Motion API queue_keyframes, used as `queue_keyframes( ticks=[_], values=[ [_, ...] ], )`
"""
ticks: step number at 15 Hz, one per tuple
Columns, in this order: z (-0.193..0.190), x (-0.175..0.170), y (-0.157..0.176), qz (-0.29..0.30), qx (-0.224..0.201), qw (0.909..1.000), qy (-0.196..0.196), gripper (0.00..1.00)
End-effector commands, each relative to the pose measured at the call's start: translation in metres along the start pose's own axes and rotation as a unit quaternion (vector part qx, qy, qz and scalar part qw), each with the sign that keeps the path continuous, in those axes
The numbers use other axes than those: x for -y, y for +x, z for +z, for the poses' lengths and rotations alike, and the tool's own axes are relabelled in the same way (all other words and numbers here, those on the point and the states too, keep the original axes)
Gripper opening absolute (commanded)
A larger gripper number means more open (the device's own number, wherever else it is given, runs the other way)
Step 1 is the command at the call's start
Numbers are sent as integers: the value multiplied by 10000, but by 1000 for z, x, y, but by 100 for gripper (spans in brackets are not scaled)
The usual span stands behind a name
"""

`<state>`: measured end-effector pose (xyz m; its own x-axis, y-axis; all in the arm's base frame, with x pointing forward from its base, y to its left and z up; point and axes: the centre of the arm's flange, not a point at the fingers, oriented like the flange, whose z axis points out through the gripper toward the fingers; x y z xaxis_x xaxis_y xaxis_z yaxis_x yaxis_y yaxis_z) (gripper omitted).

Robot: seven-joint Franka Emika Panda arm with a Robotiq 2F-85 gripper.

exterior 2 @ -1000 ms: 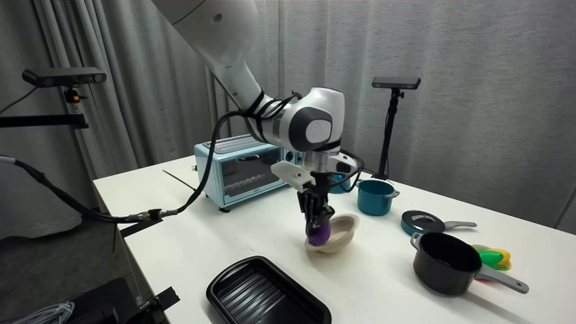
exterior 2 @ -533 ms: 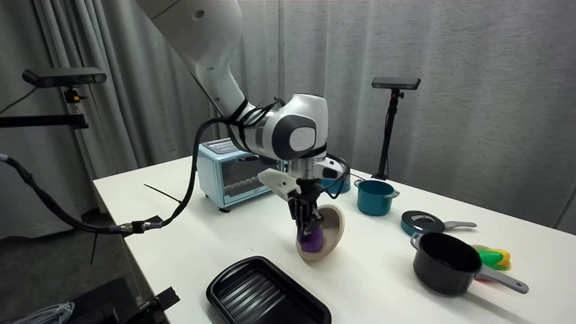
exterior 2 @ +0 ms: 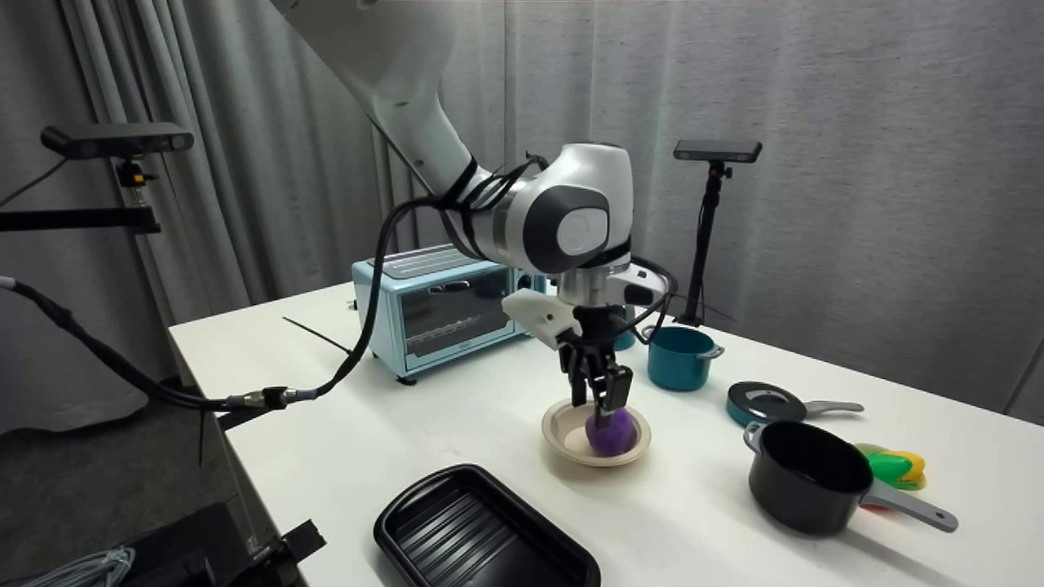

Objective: Pick up the purple plush toy and put it on the plate

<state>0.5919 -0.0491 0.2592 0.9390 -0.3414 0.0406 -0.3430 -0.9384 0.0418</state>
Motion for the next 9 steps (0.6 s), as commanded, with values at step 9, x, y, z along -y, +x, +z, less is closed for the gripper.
queue_keyframes(
  ticks=[9],
  values=[
    [-105, 4, 45, 427, -884, 9929, 676, 100]
  ],
)
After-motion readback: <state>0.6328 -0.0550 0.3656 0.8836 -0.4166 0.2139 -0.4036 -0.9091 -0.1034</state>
